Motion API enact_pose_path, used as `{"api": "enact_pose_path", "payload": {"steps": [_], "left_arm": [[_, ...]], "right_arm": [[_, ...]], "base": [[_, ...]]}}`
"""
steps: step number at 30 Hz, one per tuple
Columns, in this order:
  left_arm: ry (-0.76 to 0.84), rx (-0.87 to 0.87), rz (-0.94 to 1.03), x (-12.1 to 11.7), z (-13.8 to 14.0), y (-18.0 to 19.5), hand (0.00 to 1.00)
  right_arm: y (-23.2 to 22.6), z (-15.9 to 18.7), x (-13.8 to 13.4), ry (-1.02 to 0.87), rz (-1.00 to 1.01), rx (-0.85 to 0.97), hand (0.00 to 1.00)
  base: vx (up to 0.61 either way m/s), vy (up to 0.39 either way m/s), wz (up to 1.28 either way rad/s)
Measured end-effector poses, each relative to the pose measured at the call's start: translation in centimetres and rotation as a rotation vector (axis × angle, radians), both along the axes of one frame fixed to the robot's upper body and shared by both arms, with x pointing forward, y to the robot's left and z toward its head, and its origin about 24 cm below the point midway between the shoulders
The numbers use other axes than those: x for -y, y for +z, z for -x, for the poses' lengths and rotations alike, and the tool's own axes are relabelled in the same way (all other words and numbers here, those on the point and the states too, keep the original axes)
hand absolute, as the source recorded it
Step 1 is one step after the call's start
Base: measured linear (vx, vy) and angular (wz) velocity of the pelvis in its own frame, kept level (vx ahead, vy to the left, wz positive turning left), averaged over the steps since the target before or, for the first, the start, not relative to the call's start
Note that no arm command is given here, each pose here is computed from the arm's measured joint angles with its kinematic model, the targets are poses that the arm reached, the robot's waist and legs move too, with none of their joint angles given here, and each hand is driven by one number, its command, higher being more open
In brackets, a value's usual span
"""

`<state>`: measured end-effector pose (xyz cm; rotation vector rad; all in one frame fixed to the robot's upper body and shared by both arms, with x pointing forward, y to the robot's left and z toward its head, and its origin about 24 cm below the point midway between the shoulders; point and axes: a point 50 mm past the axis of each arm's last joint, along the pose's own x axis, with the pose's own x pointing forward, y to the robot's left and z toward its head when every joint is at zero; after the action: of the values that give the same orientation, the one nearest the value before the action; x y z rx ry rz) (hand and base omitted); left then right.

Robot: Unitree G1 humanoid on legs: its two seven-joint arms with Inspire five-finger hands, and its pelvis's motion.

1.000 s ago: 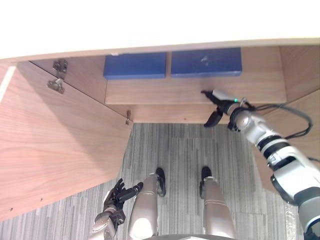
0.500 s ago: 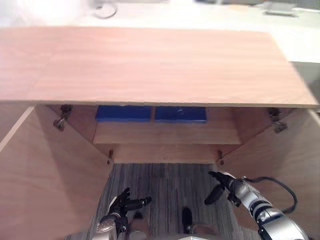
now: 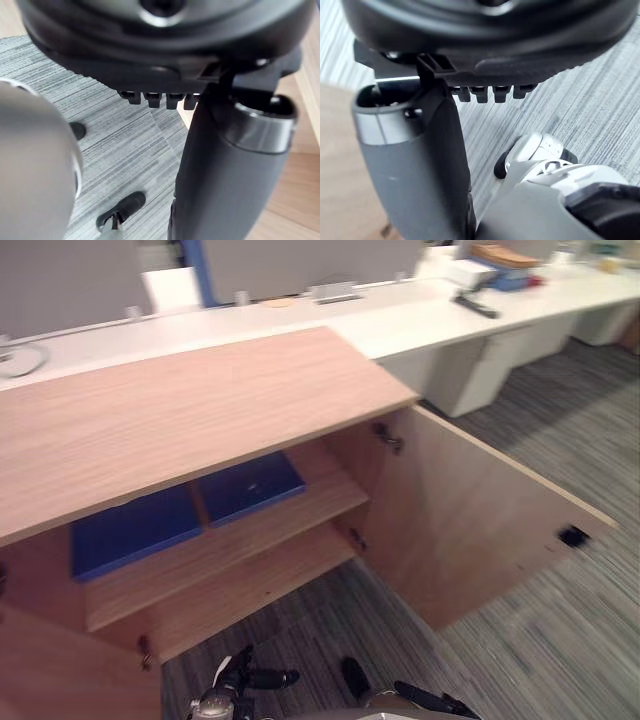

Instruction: Walk over to the cabinet, pick up the folder, carry it to the office cabinet, place the folder inside the office cabinet, then close the office cabinet door

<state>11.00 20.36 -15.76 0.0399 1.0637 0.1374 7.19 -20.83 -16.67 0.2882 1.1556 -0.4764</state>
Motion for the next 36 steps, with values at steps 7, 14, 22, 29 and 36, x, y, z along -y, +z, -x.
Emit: {"api": "enact_pose_path", "payload": {"steps": [7,14,22,29,36], "left_arm": [[0.121,-0.029,-0.037,-1.4,1.7,-0.2,1.00],[0.107,-0.077,0.001,0.2,2.7,-0.8,1.00],[0.006,-0.076,-0.035,0.8,2.2,-0.8,1.00],[-0.083,-0.075,-0.088,0.4,1.9,-0.6,1.00],[-0.113,-0.113,-0.152,-1.1,2.9,-0.6,1.00]], "right_arm": [[0.1,0.4,-0.2,-0.045,0.028,0.012,1.00],[0.4,0.7,2.2,-0.060,0.085,-0.008,1.00],[3.4,-4.5,3.0,0.109,0.267,0.199,1.00],[6.2,-8.8,4.9,0.146,0.394,0.344,1.00],[9.6,-13.9,6.6,0.153,0.472,0.483,1.00]], "base": [[0.00,-0.065,-1.11],[0.02,-0.149,-0.38],[-0.03,0.017,-0.10],[-0.02,0.051,0.00],[-0.05,-0.010,0.09]]}}
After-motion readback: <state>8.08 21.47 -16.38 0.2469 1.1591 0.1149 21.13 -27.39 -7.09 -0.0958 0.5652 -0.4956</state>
